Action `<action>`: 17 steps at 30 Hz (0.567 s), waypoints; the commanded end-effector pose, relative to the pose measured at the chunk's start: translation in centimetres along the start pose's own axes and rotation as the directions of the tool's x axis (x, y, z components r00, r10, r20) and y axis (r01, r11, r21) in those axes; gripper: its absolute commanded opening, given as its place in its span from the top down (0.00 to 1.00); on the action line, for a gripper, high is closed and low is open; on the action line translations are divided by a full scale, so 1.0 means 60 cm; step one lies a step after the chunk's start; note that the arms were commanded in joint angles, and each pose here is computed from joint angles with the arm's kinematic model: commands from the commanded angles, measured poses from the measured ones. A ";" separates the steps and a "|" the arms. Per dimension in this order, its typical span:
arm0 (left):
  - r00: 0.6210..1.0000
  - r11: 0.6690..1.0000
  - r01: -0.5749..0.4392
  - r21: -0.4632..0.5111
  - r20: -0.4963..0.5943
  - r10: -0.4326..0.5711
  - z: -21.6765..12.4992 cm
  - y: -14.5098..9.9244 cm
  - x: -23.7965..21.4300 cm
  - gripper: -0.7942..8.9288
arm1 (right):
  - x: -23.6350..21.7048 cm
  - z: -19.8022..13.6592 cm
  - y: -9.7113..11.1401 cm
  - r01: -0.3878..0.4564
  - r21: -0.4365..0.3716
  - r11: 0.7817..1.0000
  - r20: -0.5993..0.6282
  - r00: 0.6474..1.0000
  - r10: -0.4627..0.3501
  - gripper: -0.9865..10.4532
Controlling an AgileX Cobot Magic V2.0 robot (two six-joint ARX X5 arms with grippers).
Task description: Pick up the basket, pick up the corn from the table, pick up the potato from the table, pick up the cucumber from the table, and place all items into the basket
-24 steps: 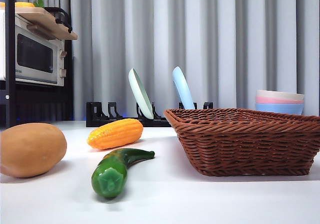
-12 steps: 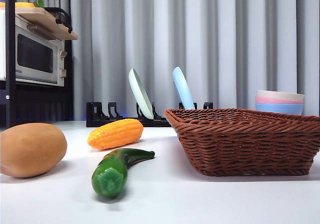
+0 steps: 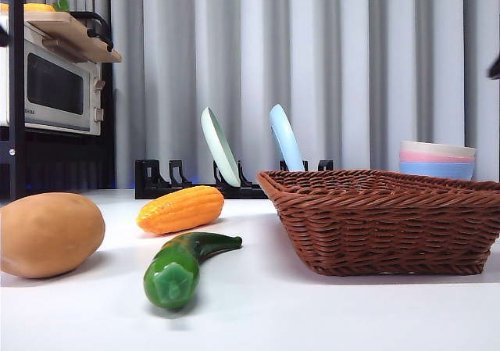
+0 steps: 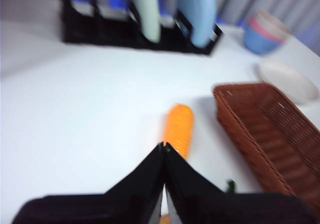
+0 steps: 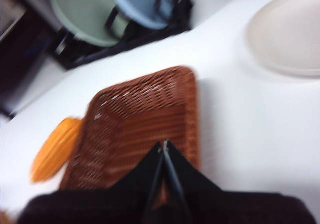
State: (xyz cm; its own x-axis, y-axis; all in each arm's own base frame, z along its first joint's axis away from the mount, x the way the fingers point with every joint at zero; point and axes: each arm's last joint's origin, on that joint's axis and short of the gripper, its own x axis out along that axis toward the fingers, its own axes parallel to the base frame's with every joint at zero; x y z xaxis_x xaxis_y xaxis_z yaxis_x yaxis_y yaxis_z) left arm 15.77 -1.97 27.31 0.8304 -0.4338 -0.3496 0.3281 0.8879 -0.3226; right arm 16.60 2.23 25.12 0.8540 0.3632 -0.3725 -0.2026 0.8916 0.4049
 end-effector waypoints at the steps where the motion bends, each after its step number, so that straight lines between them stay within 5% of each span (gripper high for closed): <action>1: 0.995 0.997 0.075 0.006 -0.071 -0.074 0.011 0.002 0.017 0.93 | 0.015 0.016 0.007 -0.115 -0.034 0.993 -0.092 0.989 0.112 0.92; 4: 0.984 0.992 0.123 -0.023 -0.129 -0.125 0.021 0.003 0.031 0.92 | 0.028 0.029 0.013 -0.210 -0.031 0.977 -0.202 0.959 0.200 0.91; 8: 0.975 0.988 0.145 -0.043 -0.161 -0.150 0.024 0.005 0.042 0.90 | 0.042 0.043 0.014 -0.226 -0.049 0.973 -0.273 0.940 0.205 0.88; 12: 0.975 0.988 0.147 -0.048 -0.164 -0.153 0.024 0.005 0.043 0.58 | 0.049 0.049 0.013 -0.218 -0.054 0.974 -0.278 0.940 0.195 0.67; 17: 0.972 0.988 0.145 -0.057 -0.176 -0.153 0.021 0.005 0.042 0.55 | 0.056 0.053 0.010 -0.181 -0.082 0.980 -0.276 0.949 0.152 0.63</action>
State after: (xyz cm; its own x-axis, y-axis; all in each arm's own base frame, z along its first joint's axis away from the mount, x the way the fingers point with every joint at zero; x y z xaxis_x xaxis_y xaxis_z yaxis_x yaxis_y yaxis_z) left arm 18.55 -2.56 27.47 0.6838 -0.5765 -0.4473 0.4057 0.8099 -0.4237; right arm 20.65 3.22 26.71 0.6357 0.5711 -0.5194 -0.3897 0.8182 0.4227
